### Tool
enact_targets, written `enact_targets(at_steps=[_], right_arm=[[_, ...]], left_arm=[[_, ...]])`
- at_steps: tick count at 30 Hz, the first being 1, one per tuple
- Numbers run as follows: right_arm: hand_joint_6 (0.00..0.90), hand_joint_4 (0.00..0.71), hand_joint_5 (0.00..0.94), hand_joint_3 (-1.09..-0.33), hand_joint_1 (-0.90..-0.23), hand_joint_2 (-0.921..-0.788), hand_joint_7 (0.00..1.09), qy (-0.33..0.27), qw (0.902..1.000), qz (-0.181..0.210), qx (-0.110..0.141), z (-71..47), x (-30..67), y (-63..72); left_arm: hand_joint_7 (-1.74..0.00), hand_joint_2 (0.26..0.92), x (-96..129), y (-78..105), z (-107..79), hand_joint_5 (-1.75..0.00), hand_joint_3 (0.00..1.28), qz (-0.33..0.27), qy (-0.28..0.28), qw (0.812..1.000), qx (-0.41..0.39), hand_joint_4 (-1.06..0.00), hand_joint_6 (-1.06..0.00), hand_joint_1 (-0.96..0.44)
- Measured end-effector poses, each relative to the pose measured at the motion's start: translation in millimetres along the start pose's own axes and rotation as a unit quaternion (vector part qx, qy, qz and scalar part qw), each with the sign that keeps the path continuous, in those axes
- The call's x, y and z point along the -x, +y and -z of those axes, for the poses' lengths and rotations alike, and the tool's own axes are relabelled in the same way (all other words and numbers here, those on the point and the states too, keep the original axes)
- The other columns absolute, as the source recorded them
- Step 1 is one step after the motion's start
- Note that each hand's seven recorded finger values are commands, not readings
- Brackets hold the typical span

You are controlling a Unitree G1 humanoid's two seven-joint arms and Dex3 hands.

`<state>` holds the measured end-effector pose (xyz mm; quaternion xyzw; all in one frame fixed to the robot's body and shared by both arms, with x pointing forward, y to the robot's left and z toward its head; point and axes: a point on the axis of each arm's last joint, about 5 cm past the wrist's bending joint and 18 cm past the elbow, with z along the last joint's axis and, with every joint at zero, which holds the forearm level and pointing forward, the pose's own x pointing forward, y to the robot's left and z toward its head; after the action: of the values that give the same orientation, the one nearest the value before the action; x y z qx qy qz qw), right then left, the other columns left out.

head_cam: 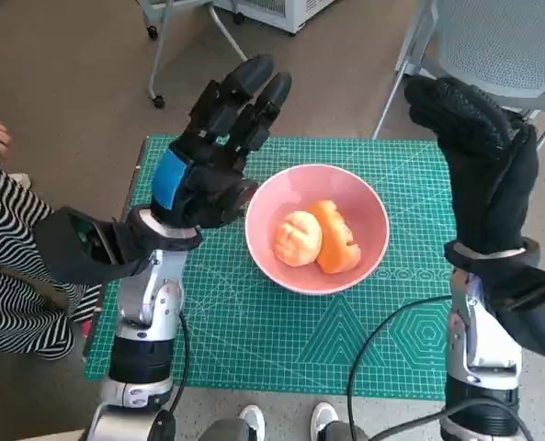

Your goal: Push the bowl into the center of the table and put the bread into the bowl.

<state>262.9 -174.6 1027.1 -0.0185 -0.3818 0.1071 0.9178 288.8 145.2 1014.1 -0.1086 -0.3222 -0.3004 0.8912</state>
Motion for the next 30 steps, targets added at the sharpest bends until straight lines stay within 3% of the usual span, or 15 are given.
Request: enact_targets(at_steps=[21, 30], right_arm=[[0.118, 0.238, 0.005, -0.684, -0.723, -0.921, 0.56, 0.005, 1.0, 0.005, 0.003, 5.2, 6.9, 0.1], [0.111, 0.24, 0.005, -0.686, -0.721, -0.921, 0.56, 0.015, 0.9998, 0.003, 0.015, 9.5, 8.6, 1.8]], left_arm=[[-0.39, 0.921, 4.3, 3.8, 3.9, -0.03, 0.34, -0.02, -0.012, 0.999, -0.029, -0.05, 0.0, -0.67], [-0.39, 0.921, 6.8, 6.8, 6.1, -0.03, 0.34, -0.023, -0.006, 0.999, -0.029, -0.05, 0.0, -0.66]])
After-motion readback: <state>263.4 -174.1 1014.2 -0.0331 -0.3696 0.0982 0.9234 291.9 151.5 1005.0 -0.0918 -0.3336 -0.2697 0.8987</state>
